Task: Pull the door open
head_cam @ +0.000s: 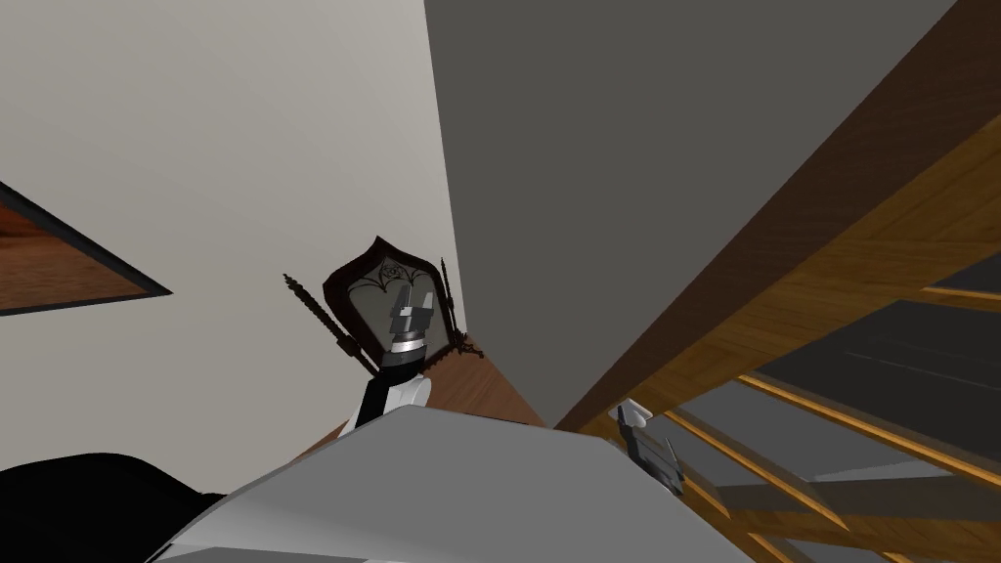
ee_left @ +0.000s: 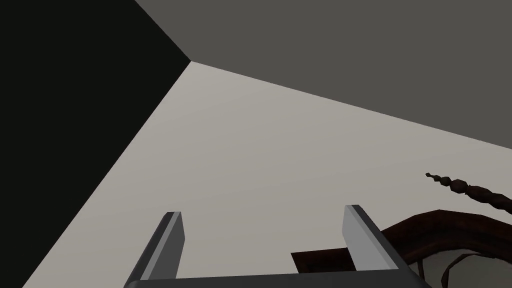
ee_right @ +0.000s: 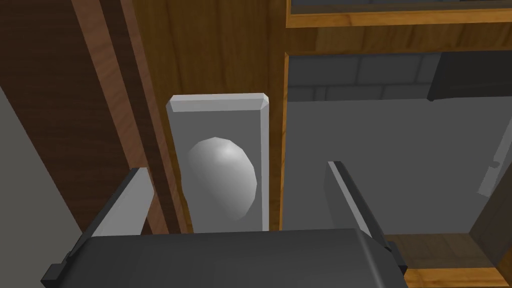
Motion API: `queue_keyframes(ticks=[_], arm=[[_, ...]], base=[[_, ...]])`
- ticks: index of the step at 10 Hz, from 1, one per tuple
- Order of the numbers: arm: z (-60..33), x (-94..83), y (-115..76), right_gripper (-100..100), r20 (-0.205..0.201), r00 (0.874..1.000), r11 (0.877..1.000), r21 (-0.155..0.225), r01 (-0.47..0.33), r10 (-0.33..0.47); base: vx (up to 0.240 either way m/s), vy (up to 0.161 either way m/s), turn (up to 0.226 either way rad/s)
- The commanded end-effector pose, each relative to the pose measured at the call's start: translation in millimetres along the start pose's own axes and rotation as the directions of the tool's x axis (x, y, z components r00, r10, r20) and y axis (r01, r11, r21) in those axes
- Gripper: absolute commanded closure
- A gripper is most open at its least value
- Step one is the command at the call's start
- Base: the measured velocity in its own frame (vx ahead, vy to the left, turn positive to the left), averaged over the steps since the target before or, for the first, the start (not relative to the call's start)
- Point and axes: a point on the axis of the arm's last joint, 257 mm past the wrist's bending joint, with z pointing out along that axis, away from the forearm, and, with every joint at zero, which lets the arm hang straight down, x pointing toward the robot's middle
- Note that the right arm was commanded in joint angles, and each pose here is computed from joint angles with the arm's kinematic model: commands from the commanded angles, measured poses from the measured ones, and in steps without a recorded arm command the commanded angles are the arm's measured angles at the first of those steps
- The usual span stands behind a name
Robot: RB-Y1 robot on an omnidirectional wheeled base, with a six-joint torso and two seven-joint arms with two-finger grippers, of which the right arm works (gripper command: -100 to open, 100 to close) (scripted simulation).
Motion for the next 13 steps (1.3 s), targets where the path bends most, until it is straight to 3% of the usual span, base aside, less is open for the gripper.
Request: queue_keyframes(ticks=[1, 2, 3, 8, 13], arm=[[-0.3, 0.9, 6.2, -100, 0.0, 1.0, 1.0, 0.006, -0.003, 0.003], [-5.6, -4.1, 3.9, -100, 0.011, 1.0, 1.0, 0.005, 0.0, 0.0], [-5.6, -4.1, 3.9, 100, 0.011, 1.0, 1.0, 0.005, 0.0, 0.0], [-5.6, -4.1, 3.9, 100, 0.011, 1.0, 1.0, 0.005, 0.0, 0.0], [-15.0, -0.6, -16.9, 100, 0.005, 1.0, 0.994, 0.106, -0.004, 0.004]], base=[[0.179, -0.004, -0.08], [0.065, 0.015, -0.057], [-0.032, 0.014, 0.036], [-0.009, -0.001, 0.006], [-0.181, 0.033, 0.053]])
